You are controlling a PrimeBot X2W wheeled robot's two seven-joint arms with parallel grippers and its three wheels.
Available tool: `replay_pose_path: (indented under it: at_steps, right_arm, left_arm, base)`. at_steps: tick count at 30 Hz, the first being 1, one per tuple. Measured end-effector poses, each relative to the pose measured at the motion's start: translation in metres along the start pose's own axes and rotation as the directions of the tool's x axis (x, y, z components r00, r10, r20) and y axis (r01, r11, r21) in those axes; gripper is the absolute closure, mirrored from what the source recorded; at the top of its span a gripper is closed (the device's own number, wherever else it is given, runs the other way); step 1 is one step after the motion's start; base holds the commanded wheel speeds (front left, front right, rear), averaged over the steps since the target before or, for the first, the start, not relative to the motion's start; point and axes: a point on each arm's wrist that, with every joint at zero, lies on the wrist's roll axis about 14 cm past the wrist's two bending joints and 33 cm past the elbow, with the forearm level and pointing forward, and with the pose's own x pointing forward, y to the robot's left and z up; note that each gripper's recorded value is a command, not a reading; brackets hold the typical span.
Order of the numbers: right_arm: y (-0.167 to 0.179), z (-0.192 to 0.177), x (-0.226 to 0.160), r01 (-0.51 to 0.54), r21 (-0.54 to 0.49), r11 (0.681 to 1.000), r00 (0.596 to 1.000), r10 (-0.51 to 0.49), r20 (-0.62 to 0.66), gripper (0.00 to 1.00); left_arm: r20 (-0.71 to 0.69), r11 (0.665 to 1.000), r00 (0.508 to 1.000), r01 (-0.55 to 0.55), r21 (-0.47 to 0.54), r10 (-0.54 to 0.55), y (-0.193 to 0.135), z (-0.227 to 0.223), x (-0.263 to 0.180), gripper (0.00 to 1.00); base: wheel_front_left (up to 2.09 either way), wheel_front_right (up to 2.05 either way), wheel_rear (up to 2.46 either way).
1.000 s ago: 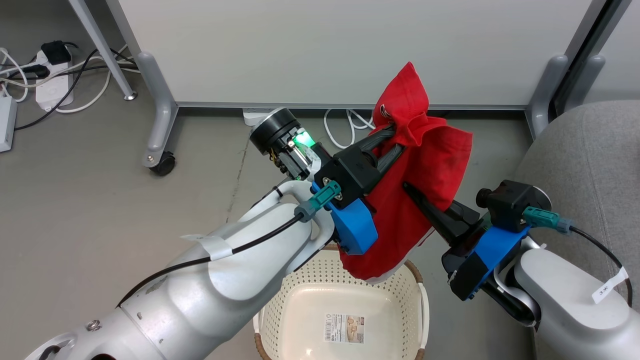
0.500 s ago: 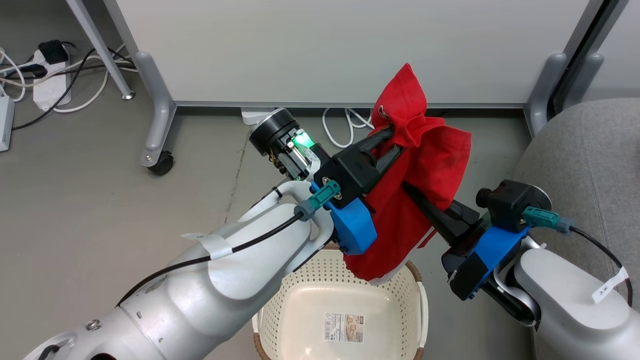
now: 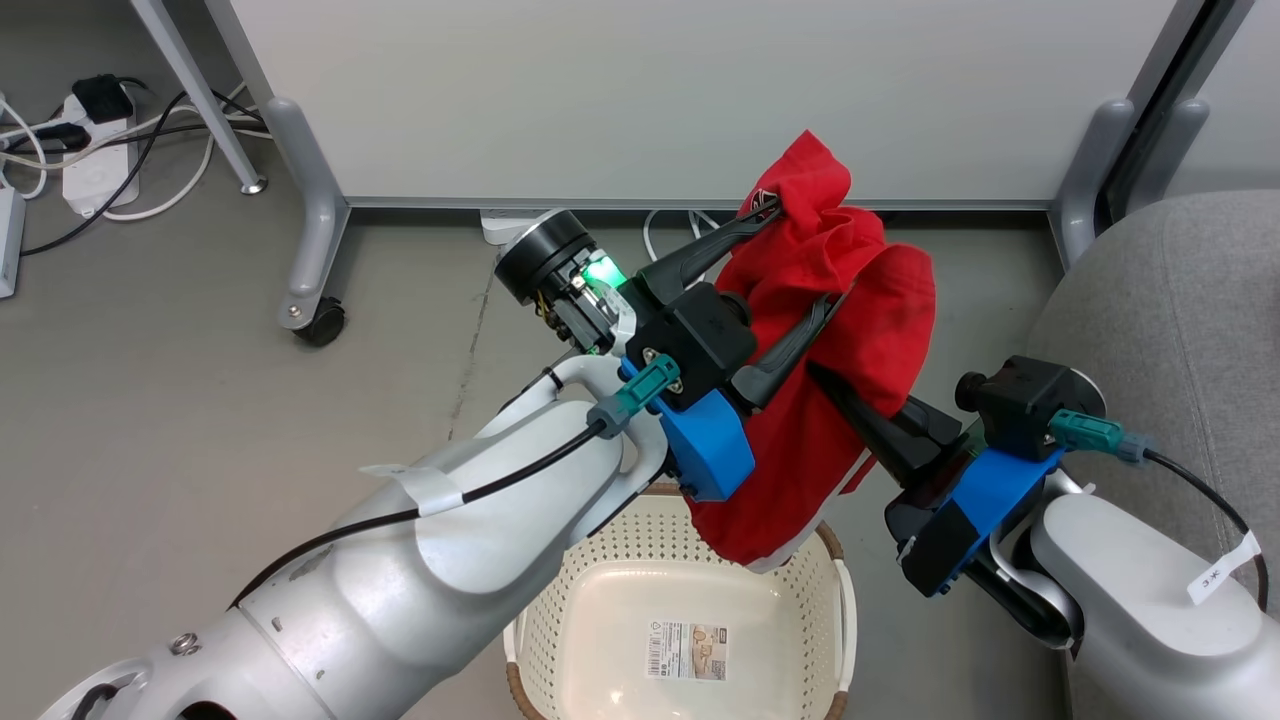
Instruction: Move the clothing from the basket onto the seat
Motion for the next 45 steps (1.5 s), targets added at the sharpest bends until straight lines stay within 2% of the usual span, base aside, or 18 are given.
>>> replay_pose_path:
  at_steps: [13,24,34,45]
  right_arm:
    - [-0.016,0.001,-0.003,0.048,0.005,0.999,0.999,-0.048,0.010,1.00]
    - [-0.056,-0.002,-0.027,0.198,0.046,0.979,0.979,-0.200,0.031,1.00]
    - [-0.101,-0.007,-0.073,0.380,0.068,0.923,0.923,-0.383,0.045,1.00]
    - [-0.138,-0.003,-0.132,0.555,0.070,0.829,0.826,-0.559,0.070,1.00]
  left_arm:
    - [0.007,1.000,1.000,0.004,-0.003,-0.004,-0.001,-0.002,0.004,0.00]
    - [0.013,0.997,0.998,0.066,-0.035,-0.065,-0.017,-0.012,0.023,0.00]
    - [0.018,0.986,0.990,0.144,-0.089,-0.143,-0.044,-0.028,0.041,0.00]
    - [0.028,0.962,0.971,0.240,-0.129,-0.238,-0.076,-0.041,0.059,0.00]
  base:
    - [0.00,0.00,0.00]
    - [0.00,0.00,0.00]
    - [0.00,0.00,0.00]
    - [0.00,0.00,0.00]
